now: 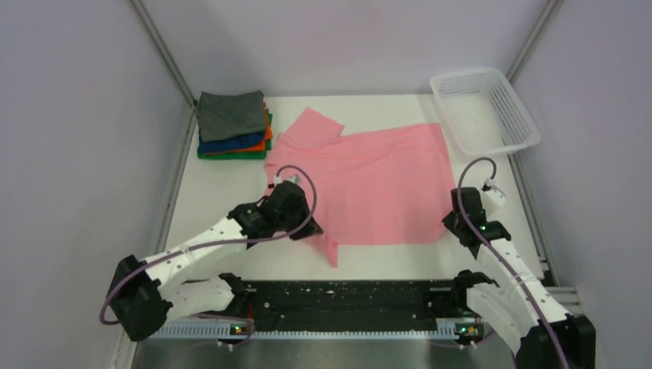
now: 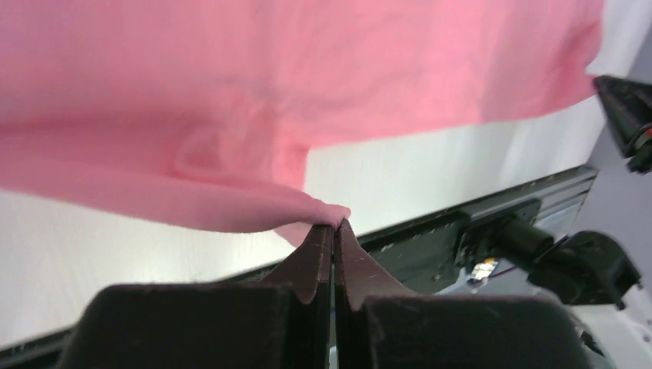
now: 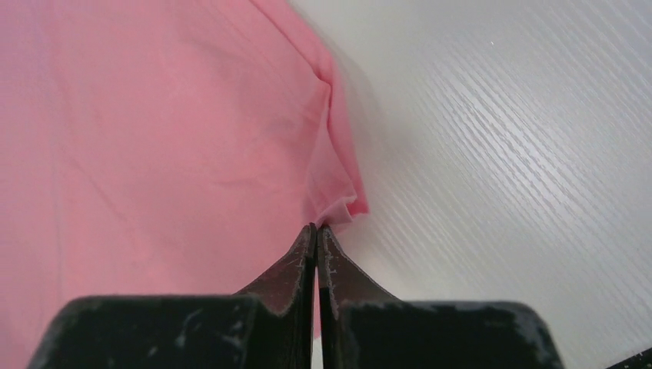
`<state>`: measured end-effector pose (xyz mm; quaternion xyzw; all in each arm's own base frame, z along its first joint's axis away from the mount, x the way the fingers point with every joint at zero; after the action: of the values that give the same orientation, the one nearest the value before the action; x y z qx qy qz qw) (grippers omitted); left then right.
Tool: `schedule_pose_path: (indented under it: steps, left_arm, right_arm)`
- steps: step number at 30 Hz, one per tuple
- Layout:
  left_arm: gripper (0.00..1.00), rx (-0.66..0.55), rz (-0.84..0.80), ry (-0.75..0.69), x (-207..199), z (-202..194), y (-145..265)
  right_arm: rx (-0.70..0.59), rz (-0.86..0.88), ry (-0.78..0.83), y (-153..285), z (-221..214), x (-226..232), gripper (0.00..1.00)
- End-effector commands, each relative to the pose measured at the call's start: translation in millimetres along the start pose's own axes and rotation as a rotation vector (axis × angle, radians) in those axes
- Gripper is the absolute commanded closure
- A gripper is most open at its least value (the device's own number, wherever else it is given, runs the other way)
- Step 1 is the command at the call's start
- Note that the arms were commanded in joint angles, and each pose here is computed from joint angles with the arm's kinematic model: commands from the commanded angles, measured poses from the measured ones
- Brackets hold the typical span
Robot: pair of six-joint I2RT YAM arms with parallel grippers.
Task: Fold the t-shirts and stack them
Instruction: Fold the flattened tshirt in 1/3 of the way
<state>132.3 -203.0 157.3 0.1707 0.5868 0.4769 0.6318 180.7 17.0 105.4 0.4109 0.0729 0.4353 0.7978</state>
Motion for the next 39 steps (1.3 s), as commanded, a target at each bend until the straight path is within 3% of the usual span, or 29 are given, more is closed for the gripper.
schedule_pose_path:
  steps: [1,11,19,33,37,39]
  left_arm:
    - [1.00,-0.104,-0.135,-0.099,-48.3,56.8,-10.1]
    - [1.00,-0.290,-0.092,-0.081,-68.9,153.1,-8.6]
    - [1.00,-0.427,-0.102,-0.126,-71.2,195.4,9.7]
    - [1.00,-0.457,-0.073,-0.114,-56.0,242.5,-4.1]
    - [1.00,-0.440,0.010,-0.080,-41.5,260.1,-20.7]
    - [0.64,-0.388,0.039,-0.074,-37.3,266.6,-32.9]
  right_arm:
    - [-0.102,0.049,-0.001,1.8,38.5,28.3,1.00]
    - [-0.085,0.004,0.027,-24.7,69.9,57.4,1.00]
    - [-0.092,-0.031,0.030,-39.0,91.6,60.0,1.00]
    - [-0.130,-0.006,0.024,-61.7,109.3,75.4,1.00]
    - [-0.138,-0.023,0.031,-72.7,113.5,80.1,1.00]
    - [-0.126,-0.034,0.036,-75.5,114.2,81.6,0.99]
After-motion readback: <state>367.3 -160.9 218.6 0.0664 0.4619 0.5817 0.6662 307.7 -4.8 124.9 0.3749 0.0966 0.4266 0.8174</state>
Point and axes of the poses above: each gripper's point midway between its finger pads, its own y axis back along the fingers, its own x axis along the line the jaws close on, z = x × y, the point moved 6 cm from there along y, back along the fingers, and after that the axes turned 3 degrees about y, right-handed, at the moved point
